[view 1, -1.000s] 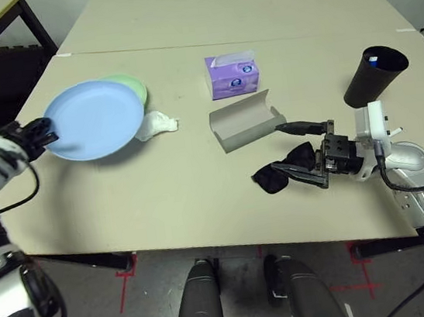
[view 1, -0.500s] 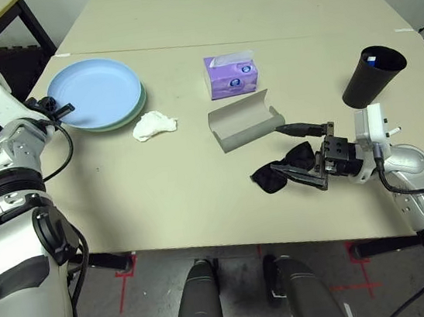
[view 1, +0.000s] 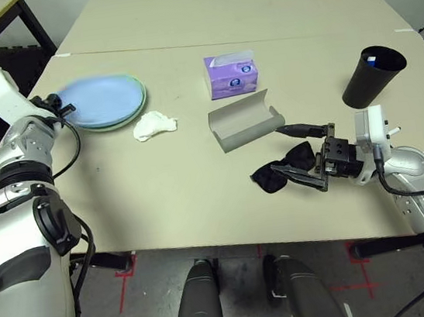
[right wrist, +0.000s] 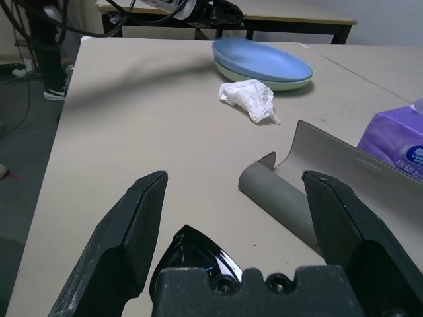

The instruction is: Organize and tidy the items on the table.

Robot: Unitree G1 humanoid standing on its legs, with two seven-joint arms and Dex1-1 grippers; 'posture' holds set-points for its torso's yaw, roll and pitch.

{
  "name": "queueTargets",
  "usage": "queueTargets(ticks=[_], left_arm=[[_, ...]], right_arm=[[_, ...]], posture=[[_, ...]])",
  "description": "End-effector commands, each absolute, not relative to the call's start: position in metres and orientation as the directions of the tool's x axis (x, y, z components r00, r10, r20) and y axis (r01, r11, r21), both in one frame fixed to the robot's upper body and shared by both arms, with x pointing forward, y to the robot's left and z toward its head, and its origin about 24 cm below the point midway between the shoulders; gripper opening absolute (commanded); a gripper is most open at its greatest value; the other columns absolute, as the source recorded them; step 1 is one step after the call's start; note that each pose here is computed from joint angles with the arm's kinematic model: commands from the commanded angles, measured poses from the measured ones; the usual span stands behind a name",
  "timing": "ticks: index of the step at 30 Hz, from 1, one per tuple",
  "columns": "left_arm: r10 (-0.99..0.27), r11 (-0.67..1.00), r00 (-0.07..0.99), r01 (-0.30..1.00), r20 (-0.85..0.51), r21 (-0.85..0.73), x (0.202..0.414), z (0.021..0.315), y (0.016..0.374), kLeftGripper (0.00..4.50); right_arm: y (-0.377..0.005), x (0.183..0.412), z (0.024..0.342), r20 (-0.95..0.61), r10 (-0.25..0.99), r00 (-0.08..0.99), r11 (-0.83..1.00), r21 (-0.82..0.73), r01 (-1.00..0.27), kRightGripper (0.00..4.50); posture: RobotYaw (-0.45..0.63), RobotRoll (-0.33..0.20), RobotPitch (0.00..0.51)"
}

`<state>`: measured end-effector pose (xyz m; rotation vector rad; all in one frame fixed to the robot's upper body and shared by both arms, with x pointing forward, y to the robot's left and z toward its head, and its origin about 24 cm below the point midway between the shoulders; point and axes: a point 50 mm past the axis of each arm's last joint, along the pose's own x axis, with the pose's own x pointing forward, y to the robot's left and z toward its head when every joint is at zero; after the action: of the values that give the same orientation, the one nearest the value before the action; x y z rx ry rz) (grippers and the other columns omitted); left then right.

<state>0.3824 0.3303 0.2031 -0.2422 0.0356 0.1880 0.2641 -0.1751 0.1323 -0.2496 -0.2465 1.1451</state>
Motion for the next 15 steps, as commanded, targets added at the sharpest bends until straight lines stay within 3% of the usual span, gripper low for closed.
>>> queueTargets(ticks=[1,3,10,15], left_arm=[[0.021,0.981,0.999,-0.027,-0.033,-0.192,0.386,0.206,0.316,3.81],[-0.047,0.984,0.999,0.042,-0.022,-0.174,0.385,0.205,0.312,4.49],[-0.184,0.975,0.983,0.181,-0.010,-0.130,0.378,0.203,0.301,4.49],[-0.345,0.938,0.933,0.341,-0.101,-0.053,0.367,0.194,0.289,4.49]], right_arm=[[-0.184,0.267,0.136,0.081,0.892,0.445,0.445,-0.328,-0.833,4.50],[-0.186,0.269,0.138,0.105,0.874,0.475,0.483,-0.310,-0.819,4.50],[-0.194,0.274,0.135,0.113,0.803,0.585,0.592,-0.264,-0.762,4.50],[-0.202,0.274,0.127,0.010,0.769,0.639,0.628,-0.195,-0.753,4.50]], posture=[[0.16,0.000,0.166],[0.16,0.000,0.166],[0.17,0.000,0.162],[0.17,0.000,0.161]])
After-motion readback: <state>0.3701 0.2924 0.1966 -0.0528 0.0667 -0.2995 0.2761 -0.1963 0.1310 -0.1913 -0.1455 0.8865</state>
